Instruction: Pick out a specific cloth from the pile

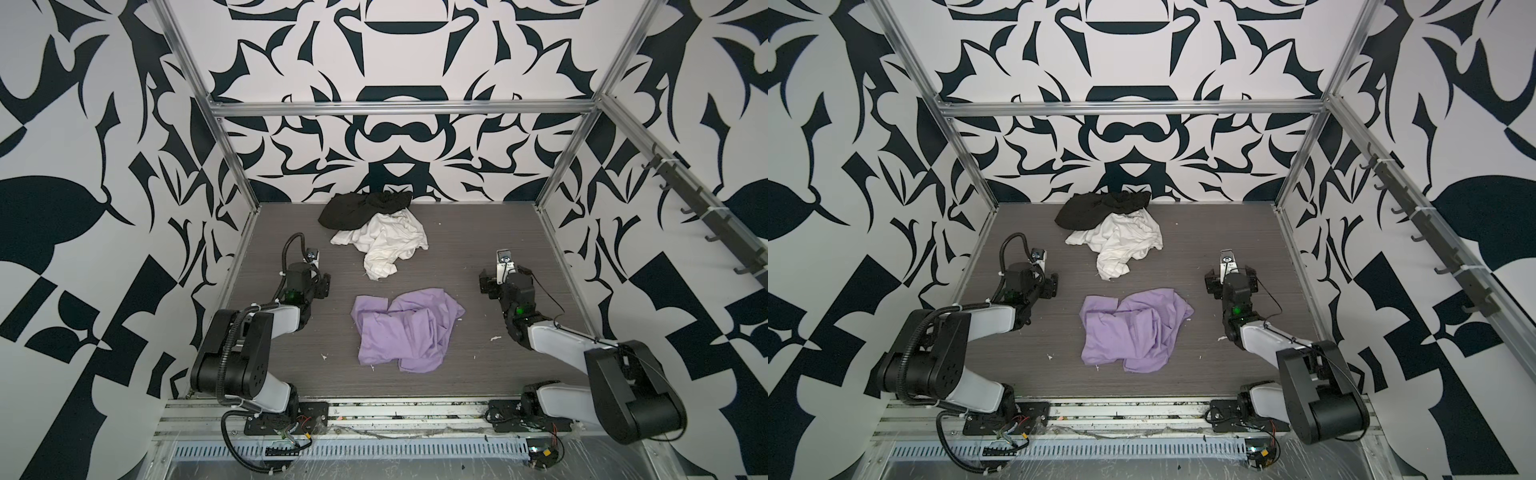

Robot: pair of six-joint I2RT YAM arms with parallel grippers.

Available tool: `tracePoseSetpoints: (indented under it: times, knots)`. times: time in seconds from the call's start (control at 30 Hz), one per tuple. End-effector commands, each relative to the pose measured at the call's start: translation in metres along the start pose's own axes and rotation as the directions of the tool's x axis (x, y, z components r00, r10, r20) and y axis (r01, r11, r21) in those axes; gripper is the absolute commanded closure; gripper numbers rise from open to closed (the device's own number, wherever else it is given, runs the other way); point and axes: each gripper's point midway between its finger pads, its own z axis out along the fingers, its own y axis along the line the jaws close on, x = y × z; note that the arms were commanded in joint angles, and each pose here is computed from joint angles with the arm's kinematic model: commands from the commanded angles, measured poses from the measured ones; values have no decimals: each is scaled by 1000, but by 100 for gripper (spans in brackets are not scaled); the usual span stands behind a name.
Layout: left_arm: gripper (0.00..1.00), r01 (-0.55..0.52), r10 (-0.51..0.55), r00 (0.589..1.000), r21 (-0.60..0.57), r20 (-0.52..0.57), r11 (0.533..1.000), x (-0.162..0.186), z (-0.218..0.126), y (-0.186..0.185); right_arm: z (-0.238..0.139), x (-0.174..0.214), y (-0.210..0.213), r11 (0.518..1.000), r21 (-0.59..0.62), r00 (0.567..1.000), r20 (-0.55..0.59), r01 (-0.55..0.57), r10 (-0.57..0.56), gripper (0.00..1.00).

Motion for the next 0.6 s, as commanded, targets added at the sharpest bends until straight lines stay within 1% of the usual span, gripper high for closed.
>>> tracePoseSetpoints:
  times: [0.0,0.03,0.1,0.13,0.17,0.2,0.23,0.27,0.3,0.33,0.37,0.4,0.5,0.53,0.57]
  knots:
    - [29,120,-124,980,38,156,992,-17,-7,15,-7,-11,1,998,-41,998,38,-45,47,1]
    - [28,106,-111,983,41,149,994,-16,-7,13,-10,-4,7,995,-78,998,12,-58,60,1]
    - [22,111,-115,979,31,167,993,-18,-5,15,-13,14,4,997,-53,998,13,-63,63,1]
    - [0,110,-113,978,26,176,994,-19,-5,16,-11,20,-4,998,6,998,25,-66,66,1]
    - [1,111,-115,978,28,175,993,-18,-5,15,-7,20,-18,994,97,998,43,-41,37,1]
    - [1,112,-116,978,32,175,993,-18,-6,15,1,20,-24,988,152,1000,26,-17,13,0]
    - [1,113,-117,978,30,173,993,-18,-5,15,12,21,-29,985,175,1000,-14,-15,17,0]
    - [1,114,-118,978,29,175,993,-18,-5,15,26,26,-23,988,153,994,-110,14,3,0]
    - [1,116,-119,978,27,173,993,-18,-5,16,37,29,-13,995,88,987,-158,37,-22,0]
    - [0,116,-119,978,27,173,993,-18,-5,16,40,30,-12,996,82,985,-172,45,-30,0]
    - [0,116,-119,978,26,172,993,-18,-4,16,38,29,-10,996,72,985,-168,45,-33,0]
    - [0,115,-118,978,26,172,993,-19,-5,16,32,26,-9,998,56,991,-134,36,-28,0]
    - [0,115,-118,978,28,170,993,-18,-4,15,7,22,-14,998,60,1000,-13,-4,5,0]
    - [1,114,-117,978,27,172,993,-18,-4,15,5,22,-15,998,61,1000,-8,-16,17,0]
    - [0,115,-118,978,27,171,993,-18,-4,16,6,23,-15,998,61,999,-27,-21,23,0]
